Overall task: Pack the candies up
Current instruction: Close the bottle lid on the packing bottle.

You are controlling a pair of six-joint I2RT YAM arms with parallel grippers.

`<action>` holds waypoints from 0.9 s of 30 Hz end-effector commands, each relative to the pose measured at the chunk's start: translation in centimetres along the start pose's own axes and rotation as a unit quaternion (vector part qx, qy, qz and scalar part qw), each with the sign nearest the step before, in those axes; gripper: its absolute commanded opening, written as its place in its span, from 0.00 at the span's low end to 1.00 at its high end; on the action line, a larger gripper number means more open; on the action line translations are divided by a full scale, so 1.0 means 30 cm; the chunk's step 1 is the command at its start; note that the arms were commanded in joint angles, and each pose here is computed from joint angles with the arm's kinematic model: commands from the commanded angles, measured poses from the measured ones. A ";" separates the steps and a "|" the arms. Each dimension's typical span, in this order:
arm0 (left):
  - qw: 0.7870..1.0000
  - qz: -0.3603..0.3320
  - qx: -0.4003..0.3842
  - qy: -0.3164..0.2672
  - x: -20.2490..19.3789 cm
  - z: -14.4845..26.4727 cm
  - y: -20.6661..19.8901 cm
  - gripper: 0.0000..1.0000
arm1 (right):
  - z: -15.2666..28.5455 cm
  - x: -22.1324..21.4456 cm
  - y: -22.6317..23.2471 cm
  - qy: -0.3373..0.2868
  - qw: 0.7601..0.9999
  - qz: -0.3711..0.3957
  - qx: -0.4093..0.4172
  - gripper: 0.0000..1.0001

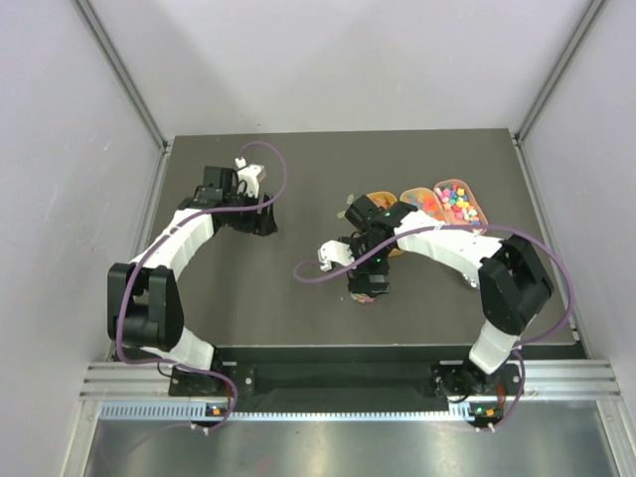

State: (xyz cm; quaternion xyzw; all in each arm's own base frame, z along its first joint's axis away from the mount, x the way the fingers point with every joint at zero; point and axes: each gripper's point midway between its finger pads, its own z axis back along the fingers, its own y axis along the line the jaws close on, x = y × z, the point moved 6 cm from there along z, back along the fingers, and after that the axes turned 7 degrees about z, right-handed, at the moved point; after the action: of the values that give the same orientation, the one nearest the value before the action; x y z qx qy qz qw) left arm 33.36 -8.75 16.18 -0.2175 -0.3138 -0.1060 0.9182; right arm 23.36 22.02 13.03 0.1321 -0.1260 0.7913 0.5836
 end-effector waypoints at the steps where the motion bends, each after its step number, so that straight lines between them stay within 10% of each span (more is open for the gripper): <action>1: 0.999 -0.012 -0.003 -0.031 0.067 0.010 -0.013 0.75 | 0.076 0.026 -0.021 -0.015 0.999 -0.001 -0.032 1.00; 27: 0.999 -0.016 0.001 -0.040 0.082 0.017 -0.014 0.75 | 0.122 0.033 -0.002 -0.016 1.000 0.001 -0.024 1.00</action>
State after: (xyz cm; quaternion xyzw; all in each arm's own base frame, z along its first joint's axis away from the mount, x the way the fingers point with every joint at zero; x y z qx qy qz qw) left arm 33.65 -8.79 16.28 -0.2166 -0.3154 -0.1045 0.9180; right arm 23.46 22.09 15.48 0.1312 -0.1359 0.7858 0.5890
